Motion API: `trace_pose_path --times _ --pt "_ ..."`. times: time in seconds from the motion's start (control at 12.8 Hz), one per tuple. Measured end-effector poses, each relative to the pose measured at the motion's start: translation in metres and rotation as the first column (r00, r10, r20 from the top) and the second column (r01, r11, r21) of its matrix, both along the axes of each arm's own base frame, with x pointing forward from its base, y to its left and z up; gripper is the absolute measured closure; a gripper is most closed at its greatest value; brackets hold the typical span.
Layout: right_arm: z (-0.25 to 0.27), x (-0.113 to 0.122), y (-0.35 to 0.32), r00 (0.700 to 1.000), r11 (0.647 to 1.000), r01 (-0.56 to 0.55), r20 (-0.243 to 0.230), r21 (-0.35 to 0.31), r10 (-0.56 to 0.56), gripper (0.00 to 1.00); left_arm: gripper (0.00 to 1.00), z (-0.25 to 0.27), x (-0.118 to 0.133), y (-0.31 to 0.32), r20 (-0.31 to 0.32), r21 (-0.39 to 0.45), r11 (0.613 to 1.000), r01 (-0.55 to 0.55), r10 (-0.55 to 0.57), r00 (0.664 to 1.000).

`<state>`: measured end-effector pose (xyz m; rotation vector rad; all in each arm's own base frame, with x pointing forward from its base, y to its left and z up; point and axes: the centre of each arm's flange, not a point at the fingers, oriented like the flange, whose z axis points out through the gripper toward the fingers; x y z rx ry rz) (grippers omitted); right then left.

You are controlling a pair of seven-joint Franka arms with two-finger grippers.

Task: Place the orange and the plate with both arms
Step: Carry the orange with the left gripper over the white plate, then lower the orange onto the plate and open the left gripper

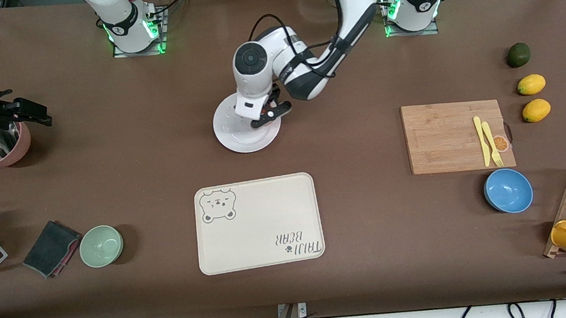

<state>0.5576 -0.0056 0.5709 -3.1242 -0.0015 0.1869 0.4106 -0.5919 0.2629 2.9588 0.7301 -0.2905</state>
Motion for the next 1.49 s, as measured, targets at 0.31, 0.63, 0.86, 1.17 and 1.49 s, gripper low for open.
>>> trace_pose_path --times 0.31,0.63,0.86,1.17,1.49 --pt "0.0 0.0 0.0 1.0 1.0 0.0 0.0 0.0 0.0 0.0 0.35 -0.032 -0.019 -0.02 0.007 -0.048 0.999 0.001 -0.001 1.0" --pt "0.0 0.0 0.0 1.0 1.0 0.0 0.0 0.0 0.0 0.0 0.27 -0.053 -0.014 -0.019 0.008 -0.063 0.998 -0.015 0.015 1.0" --pt "0.0 0.0 0.0 1.0 1.0 0.0 0.0 0.0 0.0 0.0 0.0 -0.039 0.001 -0.017 0.024 -0.065 0.998 -0.022 0.023 0.999" --pt "0.0 0.0 0.0 1.0 1.0 0.0 0.0 0.0 0.0 0.0 0.0 0.029 0.049 0.016 0.036 -0.01 1.0 -0.005 0.006 0.999" --pt "0.0 0.0 0.0 1.0 1.0 0.0 0.0 0.0 0.0 0.0 0.0 0.093 0.131 0.124 0.005 0.038 0.996 0.085 -0.085 0.996"
